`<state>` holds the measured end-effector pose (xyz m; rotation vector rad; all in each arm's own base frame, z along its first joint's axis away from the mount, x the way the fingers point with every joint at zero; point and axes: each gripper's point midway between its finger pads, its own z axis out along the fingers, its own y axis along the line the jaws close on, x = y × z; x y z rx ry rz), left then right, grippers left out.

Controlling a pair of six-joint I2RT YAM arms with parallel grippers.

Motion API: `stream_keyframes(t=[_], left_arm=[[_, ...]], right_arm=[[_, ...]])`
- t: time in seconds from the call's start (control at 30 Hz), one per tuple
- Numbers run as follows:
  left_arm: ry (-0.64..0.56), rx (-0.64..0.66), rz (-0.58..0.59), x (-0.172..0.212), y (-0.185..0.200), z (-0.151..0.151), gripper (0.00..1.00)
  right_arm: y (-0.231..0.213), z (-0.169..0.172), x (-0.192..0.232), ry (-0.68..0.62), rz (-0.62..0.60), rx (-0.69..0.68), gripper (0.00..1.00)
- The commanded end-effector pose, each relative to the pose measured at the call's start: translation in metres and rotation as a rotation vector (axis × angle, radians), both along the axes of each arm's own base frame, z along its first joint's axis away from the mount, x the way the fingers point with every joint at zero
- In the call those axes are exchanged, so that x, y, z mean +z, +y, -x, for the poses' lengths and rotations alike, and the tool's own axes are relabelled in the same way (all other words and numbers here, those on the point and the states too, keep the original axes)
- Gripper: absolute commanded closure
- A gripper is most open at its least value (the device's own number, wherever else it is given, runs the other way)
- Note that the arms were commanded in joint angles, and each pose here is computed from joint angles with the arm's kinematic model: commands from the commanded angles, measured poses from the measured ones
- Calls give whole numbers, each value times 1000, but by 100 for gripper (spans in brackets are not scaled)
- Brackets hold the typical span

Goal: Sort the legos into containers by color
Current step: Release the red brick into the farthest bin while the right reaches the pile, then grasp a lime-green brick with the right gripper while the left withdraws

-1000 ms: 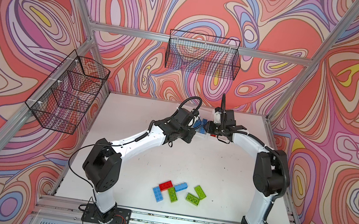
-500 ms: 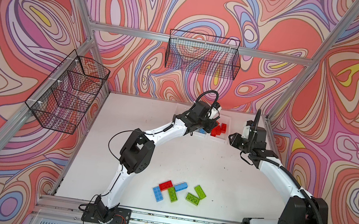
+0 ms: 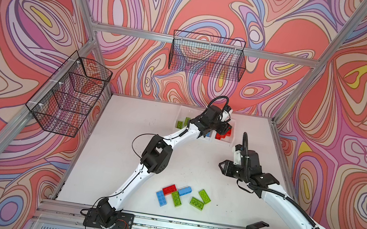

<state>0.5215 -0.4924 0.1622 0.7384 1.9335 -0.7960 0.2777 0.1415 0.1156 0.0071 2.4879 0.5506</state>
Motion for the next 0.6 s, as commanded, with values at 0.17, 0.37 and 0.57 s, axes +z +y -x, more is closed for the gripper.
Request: stream_keyframes(t=[0.17,0.37,0.57], left_arm=[[-132,142,-19,82,51,-10,13],[-144,311,39,118,144,-16,13],[-126,418,-27,104,218,3,13]], right_arm=[[27,51,-45,141,87,38,51],[41,77,-50,158,131,115,50],[54,101,-65,198,203,197,48]])
